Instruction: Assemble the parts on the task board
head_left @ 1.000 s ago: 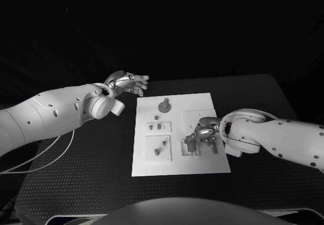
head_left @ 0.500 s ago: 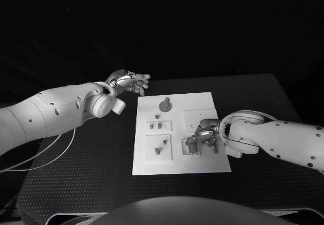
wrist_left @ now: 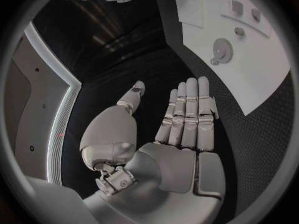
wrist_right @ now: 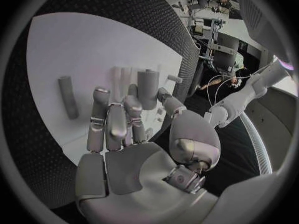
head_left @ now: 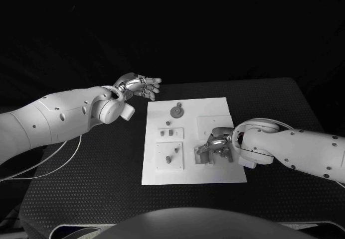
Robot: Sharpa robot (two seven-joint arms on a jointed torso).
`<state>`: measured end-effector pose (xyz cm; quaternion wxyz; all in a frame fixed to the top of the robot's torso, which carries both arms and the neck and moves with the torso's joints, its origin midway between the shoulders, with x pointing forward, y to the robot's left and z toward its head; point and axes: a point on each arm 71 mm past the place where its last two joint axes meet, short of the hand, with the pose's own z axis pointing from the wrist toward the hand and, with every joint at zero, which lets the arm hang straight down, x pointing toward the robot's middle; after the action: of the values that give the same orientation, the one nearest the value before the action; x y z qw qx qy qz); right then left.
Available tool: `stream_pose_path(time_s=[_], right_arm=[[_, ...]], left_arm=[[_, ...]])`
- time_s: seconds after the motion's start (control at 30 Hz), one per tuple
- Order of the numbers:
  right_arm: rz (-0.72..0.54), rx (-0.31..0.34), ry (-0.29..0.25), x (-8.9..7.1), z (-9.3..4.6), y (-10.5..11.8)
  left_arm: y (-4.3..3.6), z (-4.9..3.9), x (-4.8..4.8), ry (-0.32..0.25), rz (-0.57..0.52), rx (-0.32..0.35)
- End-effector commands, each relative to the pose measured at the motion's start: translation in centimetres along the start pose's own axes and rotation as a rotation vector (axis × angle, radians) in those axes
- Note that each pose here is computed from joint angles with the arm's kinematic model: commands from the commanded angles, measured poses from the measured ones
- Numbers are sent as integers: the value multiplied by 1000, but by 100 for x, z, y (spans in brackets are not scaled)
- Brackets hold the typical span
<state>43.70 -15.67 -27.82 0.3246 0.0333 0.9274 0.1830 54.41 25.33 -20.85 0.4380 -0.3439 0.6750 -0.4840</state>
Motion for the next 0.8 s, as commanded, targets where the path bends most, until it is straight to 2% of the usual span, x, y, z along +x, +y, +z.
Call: stream_pose_path(time_s=[0.03,0.43,0.8], right_arm=[[-10,0,7,33,16,0],[-9,2,9,43,44,4],[3,3,-39,8,46,-5]], left_arm=[[-16,6,18,14,-10,6],[-17,7,17,15,-10,5],[-15,8,17,17,-10,3]])
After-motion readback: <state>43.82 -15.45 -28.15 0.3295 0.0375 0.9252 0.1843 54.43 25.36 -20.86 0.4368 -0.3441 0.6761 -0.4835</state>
